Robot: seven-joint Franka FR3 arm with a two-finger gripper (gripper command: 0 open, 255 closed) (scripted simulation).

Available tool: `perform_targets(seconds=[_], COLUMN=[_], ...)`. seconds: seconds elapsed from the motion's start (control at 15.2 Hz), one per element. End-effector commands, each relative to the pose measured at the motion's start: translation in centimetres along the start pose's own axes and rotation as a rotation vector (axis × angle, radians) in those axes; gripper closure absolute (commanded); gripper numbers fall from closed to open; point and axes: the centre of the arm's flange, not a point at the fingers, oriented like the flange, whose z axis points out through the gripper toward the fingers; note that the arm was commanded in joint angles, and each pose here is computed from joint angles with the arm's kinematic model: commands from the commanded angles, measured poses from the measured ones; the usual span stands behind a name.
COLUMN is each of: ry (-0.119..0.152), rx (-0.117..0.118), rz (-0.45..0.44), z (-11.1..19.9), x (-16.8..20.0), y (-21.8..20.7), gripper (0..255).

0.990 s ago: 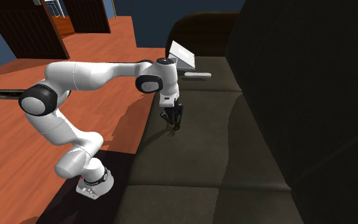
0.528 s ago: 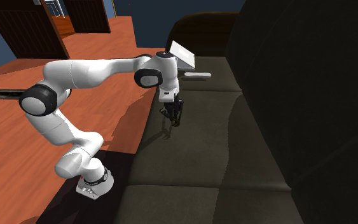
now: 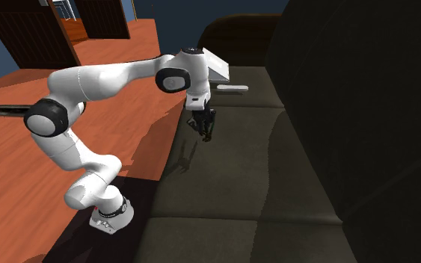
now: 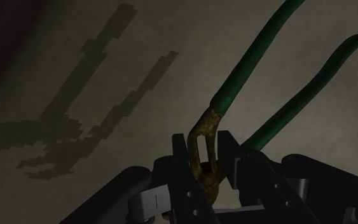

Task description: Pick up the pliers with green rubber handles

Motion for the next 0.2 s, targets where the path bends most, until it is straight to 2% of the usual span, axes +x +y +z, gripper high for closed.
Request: perform_targets(seconds=[0.0, 0.13], ry=[0.0, 0.0], rx=[0.0, 0.0], rz=[0.0, 0.0], z=[-1.02, -1.1], x=[0.04, 0.04], y=[-0.15, -0.15], gripper=[255, 255])
